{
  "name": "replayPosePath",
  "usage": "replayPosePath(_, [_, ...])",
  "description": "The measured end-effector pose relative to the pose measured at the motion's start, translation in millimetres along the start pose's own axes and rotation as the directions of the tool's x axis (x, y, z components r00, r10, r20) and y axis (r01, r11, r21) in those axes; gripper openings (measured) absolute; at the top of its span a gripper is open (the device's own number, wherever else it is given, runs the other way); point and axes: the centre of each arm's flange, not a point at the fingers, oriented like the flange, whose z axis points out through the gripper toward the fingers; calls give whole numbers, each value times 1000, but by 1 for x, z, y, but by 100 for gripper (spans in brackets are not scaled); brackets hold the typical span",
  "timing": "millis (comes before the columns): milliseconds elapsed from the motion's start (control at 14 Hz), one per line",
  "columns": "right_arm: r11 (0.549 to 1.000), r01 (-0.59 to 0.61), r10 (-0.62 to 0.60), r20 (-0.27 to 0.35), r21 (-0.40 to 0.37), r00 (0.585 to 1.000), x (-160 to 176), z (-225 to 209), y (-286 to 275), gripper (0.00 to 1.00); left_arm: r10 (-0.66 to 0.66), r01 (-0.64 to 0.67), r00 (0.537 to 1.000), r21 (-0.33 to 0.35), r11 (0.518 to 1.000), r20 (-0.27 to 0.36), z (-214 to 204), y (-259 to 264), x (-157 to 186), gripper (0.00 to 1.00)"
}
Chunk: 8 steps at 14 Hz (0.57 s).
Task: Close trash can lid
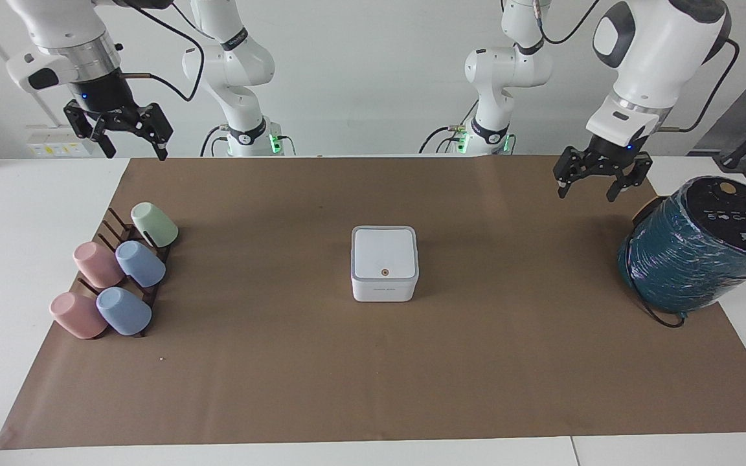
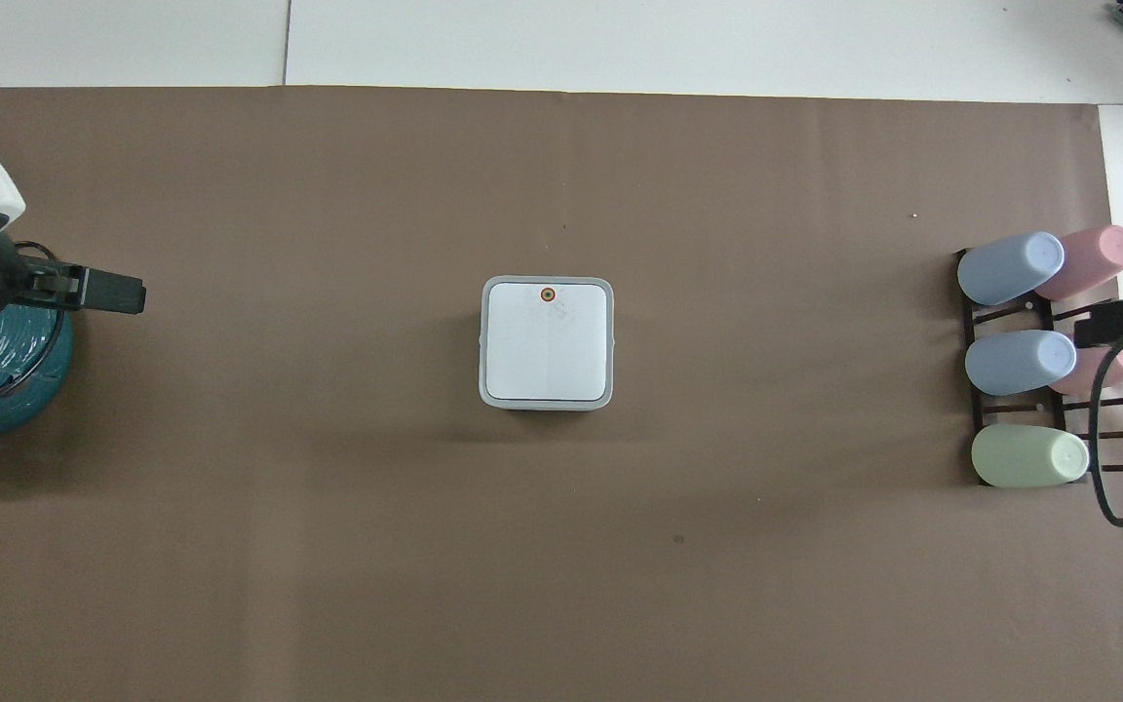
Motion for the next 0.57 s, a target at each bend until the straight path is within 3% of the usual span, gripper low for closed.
replayPosePath(214, [1000, 0, 0, 0, 0, 1000, 0, 0, 0, 100, 1, 0, 999, -3, 1000, 37, -30, 0, -1, 100])
replayPosePath(571, [1000, 0, 0, 0, 0, 1000, 0, 0, 0, 100, -17, 18, 995, -6, 1000, 94, -43, -9, -2, 100])
